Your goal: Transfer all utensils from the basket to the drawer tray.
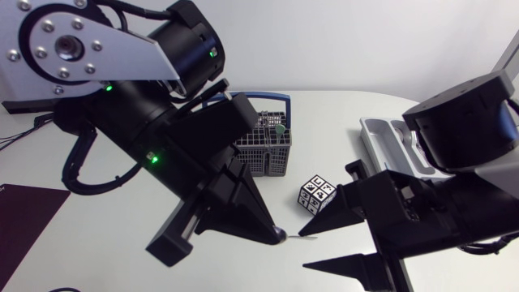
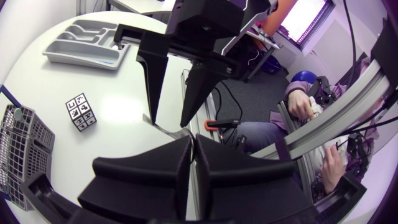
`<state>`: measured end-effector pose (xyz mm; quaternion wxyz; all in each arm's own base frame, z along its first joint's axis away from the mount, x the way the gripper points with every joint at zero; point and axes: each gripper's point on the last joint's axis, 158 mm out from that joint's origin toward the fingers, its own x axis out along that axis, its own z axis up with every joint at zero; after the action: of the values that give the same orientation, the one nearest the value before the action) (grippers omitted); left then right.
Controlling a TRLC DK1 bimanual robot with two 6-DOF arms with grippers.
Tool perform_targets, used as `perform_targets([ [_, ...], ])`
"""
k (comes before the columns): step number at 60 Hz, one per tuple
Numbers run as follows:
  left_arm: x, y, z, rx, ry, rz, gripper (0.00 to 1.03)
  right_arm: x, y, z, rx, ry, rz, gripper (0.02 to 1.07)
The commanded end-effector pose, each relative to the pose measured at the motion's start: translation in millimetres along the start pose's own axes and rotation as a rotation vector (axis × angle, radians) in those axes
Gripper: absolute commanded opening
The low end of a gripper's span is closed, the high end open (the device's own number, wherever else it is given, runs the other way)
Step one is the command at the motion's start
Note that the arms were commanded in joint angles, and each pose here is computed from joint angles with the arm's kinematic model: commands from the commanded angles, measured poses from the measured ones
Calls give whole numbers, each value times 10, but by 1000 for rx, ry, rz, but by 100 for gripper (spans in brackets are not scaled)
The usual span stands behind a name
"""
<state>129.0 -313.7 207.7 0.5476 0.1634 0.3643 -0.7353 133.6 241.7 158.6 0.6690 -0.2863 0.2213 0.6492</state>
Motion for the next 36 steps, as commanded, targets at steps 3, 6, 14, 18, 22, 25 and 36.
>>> perform_targets([
  [3, -6, -44, 83, 33, -15, -21, 4, 55, 98, -82, -4, 10, 30, 27],
  [6, 0, -54, 76, 32, -13, -26, 4, 58, 96, -83, -5, 8, 29, 21],
  [14, 4, -72, 73, 27, -16, -35, 4, 69, 74, -73, -7, 6, 20, 12],
  [18, 2, -74, 76, 27, -16, -35, 4, 73, 57, -61, -4, 3, 16, 8],
  [22, -1, -76, 82, 28, -17, -36, 4, 81, 55, -71, 2, 6, 16, 8],
  [25, -4, -84, 90, 27, -20, -40, 4, 86, 62, -84, 6, 9, 19, 8],
  [36, -61, -31, 167, 26, -40, -23, 28, 81, 114, -137, 17, 22, 31, 8],
])
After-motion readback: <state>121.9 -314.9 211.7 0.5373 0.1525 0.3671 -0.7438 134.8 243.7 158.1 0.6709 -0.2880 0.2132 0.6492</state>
